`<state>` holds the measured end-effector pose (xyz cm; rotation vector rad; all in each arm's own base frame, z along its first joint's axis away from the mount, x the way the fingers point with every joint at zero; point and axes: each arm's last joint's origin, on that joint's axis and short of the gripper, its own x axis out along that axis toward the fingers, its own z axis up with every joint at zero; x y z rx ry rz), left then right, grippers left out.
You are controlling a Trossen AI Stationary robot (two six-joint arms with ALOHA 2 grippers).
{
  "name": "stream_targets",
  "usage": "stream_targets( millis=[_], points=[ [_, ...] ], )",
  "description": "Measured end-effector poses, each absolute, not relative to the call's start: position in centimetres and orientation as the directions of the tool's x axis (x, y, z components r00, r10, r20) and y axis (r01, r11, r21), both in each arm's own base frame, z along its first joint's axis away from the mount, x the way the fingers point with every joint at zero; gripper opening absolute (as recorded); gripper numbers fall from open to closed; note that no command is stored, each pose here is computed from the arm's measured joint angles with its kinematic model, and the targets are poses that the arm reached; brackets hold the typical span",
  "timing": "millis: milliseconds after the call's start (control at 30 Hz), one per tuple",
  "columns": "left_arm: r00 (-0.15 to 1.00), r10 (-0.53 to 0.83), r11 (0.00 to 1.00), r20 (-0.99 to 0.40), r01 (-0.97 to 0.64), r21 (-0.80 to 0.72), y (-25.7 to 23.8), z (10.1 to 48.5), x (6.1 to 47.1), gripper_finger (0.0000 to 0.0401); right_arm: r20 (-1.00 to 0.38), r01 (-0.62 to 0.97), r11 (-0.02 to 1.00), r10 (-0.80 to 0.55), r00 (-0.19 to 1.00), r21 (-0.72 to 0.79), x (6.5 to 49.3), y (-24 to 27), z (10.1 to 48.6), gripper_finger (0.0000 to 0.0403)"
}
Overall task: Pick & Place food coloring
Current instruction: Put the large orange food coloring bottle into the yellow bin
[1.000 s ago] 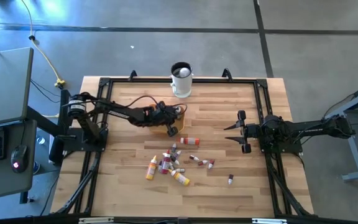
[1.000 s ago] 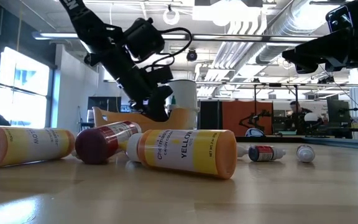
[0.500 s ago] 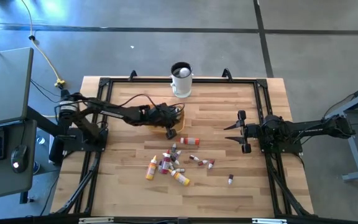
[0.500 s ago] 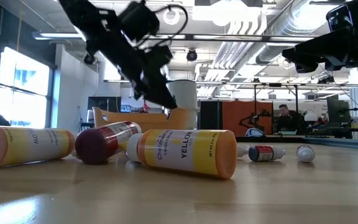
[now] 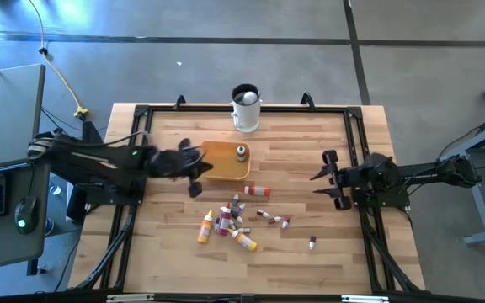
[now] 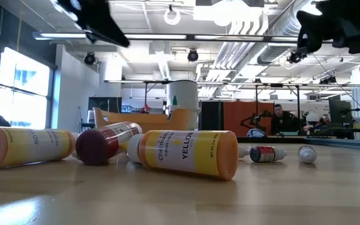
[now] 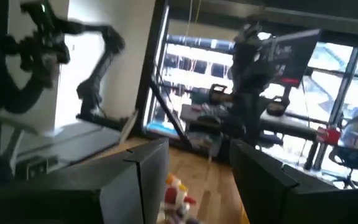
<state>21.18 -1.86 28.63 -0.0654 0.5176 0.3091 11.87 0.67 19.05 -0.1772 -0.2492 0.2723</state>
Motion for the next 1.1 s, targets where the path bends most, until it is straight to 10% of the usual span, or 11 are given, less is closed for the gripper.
stream_targets(
  millis=[700, 967, 1100],
  points=[
    [0.938, 0.321, 0.944, -0.13, -0.328, -0.03, -5.4, 21.7, 16.4, 0.0, 0.31, 0.26, 0.965, -0.241, 0.92, -0.021, 13.0, -0.9, 19.7, 0.0165],
    [0.953, 0.302, 0.947, -0.03, -0.303, -0.108, -5.5, 23.0, 16.5, 0.0, 0.3, 0.096, 0.995, -0.083, 0.95, -0.026, 14.0, -0.4, 21.4, 0.0165],
    [0.952, 0.305, 0.943, 0.006, -0.301, -0.14, -5.5, 23.5, 16.6, 0.0, 0.06, 0.05, 0.999, -0.048, 0.997, -0.022, 17.0, 0.0, 24.7, 0.0165]
  ],
)
